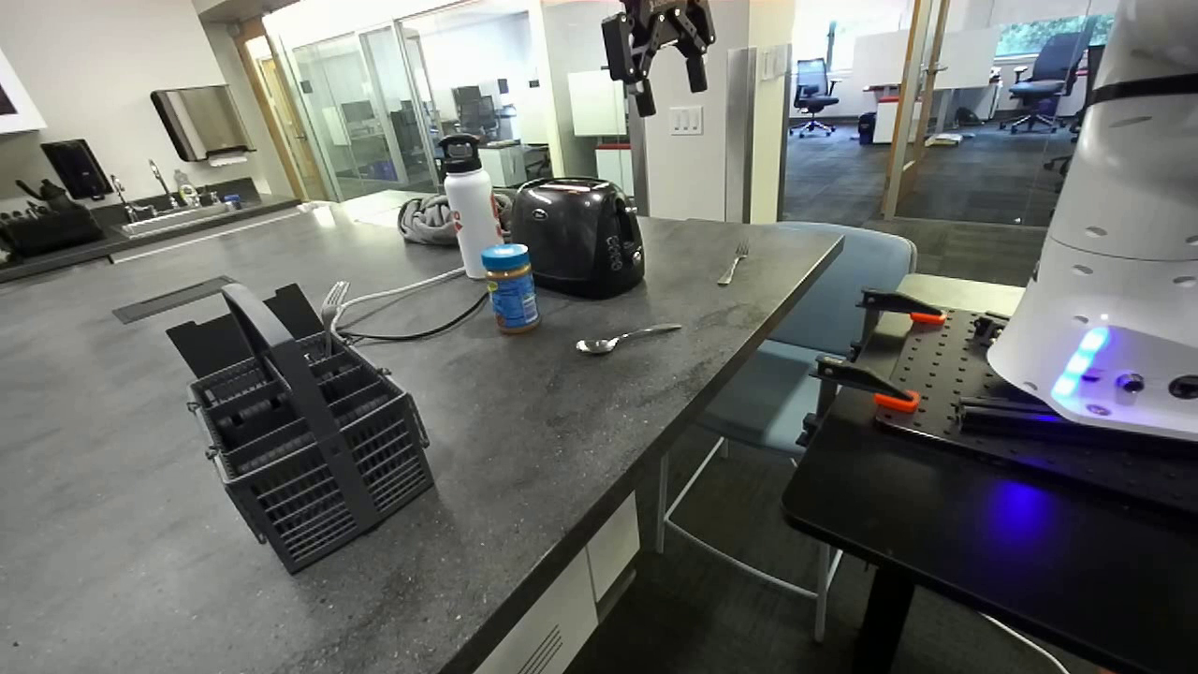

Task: Put the silver spoon in the grey cutlery box then put the silver fork in the grey cutlery box

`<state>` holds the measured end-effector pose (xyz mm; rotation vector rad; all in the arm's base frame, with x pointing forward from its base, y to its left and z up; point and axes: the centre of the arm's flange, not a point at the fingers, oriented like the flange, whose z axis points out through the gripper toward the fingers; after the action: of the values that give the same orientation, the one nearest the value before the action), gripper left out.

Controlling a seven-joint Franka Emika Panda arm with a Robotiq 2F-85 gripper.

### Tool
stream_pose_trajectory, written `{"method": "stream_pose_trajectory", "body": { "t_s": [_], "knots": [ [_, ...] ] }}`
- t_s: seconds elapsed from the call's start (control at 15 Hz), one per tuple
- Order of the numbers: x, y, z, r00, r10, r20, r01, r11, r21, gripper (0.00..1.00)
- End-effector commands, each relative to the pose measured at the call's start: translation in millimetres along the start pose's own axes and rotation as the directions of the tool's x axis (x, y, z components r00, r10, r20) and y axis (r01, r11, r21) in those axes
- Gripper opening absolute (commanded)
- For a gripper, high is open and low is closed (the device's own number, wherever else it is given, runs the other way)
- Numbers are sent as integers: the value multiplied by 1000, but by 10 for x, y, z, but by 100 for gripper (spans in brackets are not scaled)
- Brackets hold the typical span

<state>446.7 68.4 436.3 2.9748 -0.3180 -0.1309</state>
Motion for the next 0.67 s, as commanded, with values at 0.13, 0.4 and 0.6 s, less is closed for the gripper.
{"method": "stream_pose_trajectory", "body": {
  "t_s": [0.13, 0.4, 0.6],
  "knots": [
    [5, -158, 219, 968, -230, -97, 226, 973, -45, 100],
    [159, -297, 652, 885, -409, -221, 416, 909, -16, 100],
    [270, -324, 1059, 791, -534, -297, 555, 831, -16, 100]
  ]
}}
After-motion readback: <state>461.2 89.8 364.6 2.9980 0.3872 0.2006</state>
